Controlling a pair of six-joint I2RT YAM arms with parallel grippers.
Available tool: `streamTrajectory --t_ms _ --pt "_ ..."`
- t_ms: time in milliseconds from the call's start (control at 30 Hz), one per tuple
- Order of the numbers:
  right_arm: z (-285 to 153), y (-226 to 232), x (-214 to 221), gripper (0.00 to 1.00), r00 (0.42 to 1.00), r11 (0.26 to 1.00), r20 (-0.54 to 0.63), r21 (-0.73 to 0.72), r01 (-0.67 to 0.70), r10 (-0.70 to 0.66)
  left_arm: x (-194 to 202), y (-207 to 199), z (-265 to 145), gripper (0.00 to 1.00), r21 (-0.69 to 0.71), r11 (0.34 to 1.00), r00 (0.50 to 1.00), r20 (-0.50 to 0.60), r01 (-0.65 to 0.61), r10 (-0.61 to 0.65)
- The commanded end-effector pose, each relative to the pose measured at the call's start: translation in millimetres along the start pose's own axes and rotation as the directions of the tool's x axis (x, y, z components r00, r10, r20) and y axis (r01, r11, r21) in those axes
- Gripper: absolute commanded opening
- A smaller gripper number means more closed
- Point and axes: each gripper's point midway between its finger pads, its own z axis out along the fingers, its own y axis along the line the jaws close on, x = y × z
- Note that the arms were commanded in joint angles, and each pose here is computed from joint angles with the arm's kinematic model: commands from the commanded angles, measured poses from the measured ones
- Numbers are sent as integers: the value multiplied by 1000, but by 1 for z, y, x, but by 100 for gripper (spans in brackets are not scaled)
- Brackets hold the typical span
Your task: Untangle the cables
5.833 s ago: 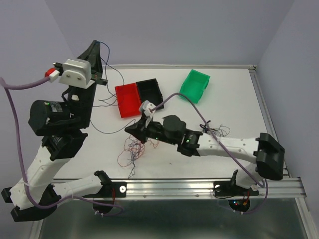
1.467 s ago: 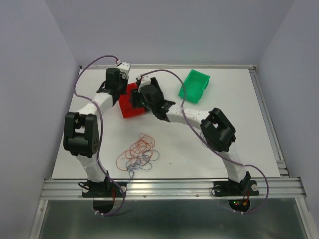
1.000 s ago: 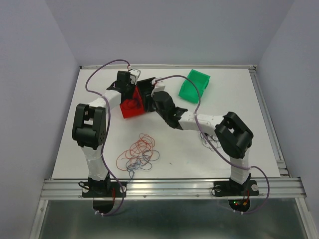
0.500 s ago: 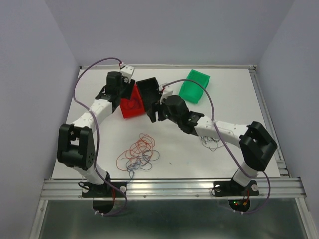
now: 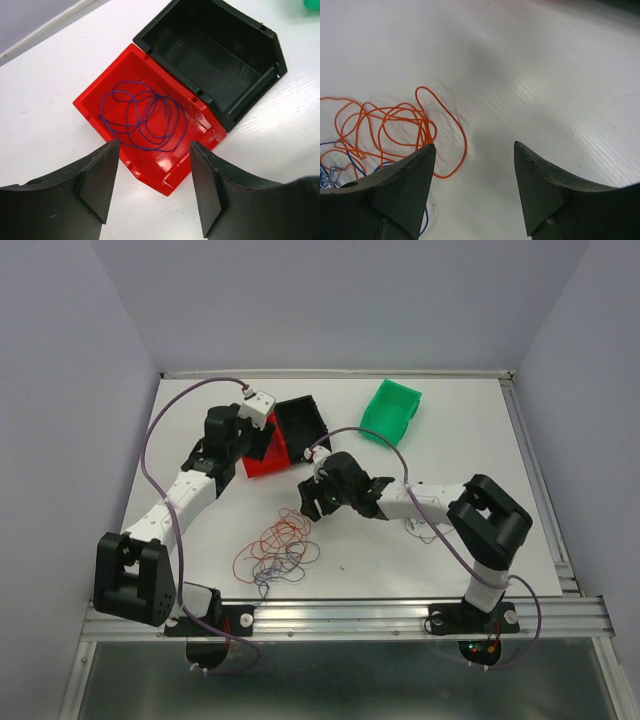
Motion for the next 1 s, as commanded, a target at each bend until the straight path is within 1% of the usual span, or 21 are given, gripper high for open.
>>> streamTrajectory --t_ms 0,133,200,300,433,600,633,667,767,867,967 --pt "8 32 -13 69 999 989 13 -137 51 -50 -23 -6 -16 69 24 999 992 115 -47 44" --pt "16 39 -4 68 998 984 -12 -168 63 -66 -18 -8 -15 69 29 998 993 107 -48 44" --pt "18 43 -2 62 997 981 -18 -180 70 -74 -18 -8 -14 69 30 998 994 104 -46 43" --pt "16 44 -1 61 997 981 -18 -181 73 -77 -16 -8 -12 68 29 998 994 98 -47 44" --pt "3 34 -16 66 998 993 31 -100 58 -55 -16 -7 -12 68 24 999 994 96 -47 44" --pt "-18 23 -30 66 996 1000 90 -16 16 -15 -16 -5 -11 68 13 999 994 97 -47 46" --pt "-21 20 -26 66 996 1000 91 6 5 -5 -15 -5 -11 68 12 999 994 96 -47 46" --pt "-28 22 -32 66 994 1000 111 5 6 -6 -16 -4 -10 68 7 999 994 96 -47 46" --pt "-32 31 -28 66 994 999 104 -38 23 -19 -15 -4 -10 68 6 999 994 94 -50 49" --pt "-29 42 -25 66 995 996 90 -76 53 -46 -14 -4 -9 68 6 999 995 92 -50 49" --pt "-14 46 -17 66 997 994 58 -89 62 -57 -13 -2 -8 68 -4 999 995 84 -51 52"
